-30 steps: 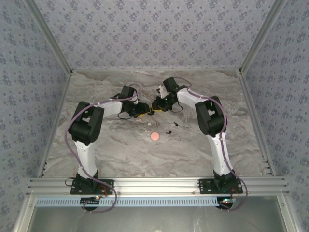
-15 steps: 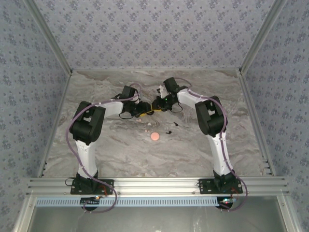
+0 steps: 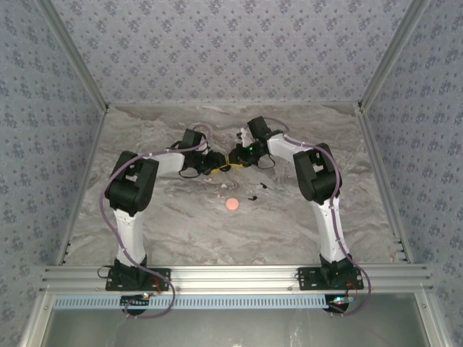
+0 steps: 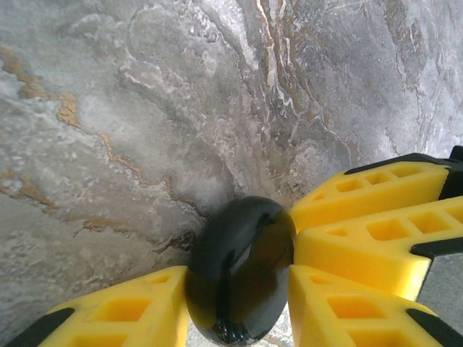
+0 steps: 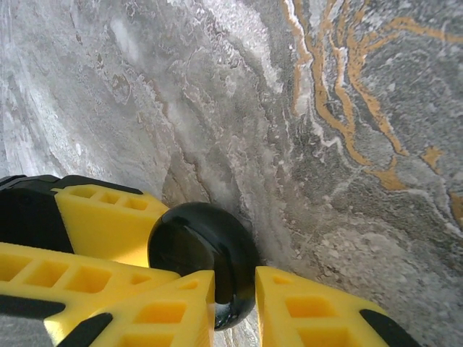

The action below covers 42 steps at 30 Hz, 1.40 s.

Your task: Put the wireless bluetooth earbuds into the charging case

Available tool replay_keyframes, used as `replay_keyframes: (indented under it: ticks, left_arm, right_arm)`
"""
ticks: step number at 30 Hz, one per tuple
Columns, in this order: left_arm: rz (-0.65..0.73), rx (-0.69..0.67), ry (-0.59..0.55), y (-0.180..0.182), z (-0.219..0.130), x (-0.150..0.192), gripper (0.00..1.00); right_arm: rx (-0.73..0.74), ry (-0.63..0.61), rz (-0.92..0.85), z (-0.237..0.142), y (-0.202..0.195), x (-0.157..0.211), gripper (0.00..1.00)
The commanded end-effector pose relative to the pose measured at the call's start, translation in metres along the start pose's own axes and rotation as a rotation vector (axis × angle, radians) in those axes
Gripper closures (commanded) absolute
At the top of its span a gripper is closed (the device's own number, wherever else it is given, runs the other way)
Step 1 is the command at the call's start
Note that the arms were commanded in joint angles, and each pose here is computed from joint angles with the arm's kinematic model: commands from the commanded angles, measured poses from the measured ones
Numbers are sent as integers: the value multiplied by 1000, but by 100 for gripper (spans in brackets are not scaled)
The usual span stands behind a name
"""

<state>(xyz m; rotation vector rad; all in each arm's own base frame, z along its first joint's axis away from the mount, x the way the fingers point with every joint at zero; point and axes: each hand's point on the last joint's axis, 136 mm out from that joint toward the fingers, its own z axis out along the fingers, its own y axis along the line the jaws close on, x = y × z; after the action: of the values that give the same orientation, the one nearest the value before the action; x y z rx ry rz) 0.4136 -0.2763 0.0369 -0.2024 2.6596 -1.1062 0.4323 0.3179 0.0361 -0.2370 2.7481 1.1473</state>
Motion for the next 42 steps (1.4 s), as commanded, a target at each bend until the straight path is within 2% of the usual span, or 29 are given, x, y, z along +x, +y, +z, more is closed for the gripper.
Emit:
replay_keyframes:
  ticks: [1,23,30,36,42]
  left_arm:
    - [5,40,-1,-4,8,1,62]
    - [14,91,-20,-14,5,-1,69]
    - [18,98,-24,-17,2,-1,80]
    - [48,112,-63,-25,-13,-7,81]
    - [149,192,-122,-59,-49,-15,80]
  right_arm:
    - [30,37,48,5,-14,13,77]
    - [1,37,57,5,-13,12,75]
    - [-8,14,50,-1,-8,10,72]
    - [-19,-53,20,-29,3,3,65]
    - [-82,-144,-46,-77,23,-2,60]
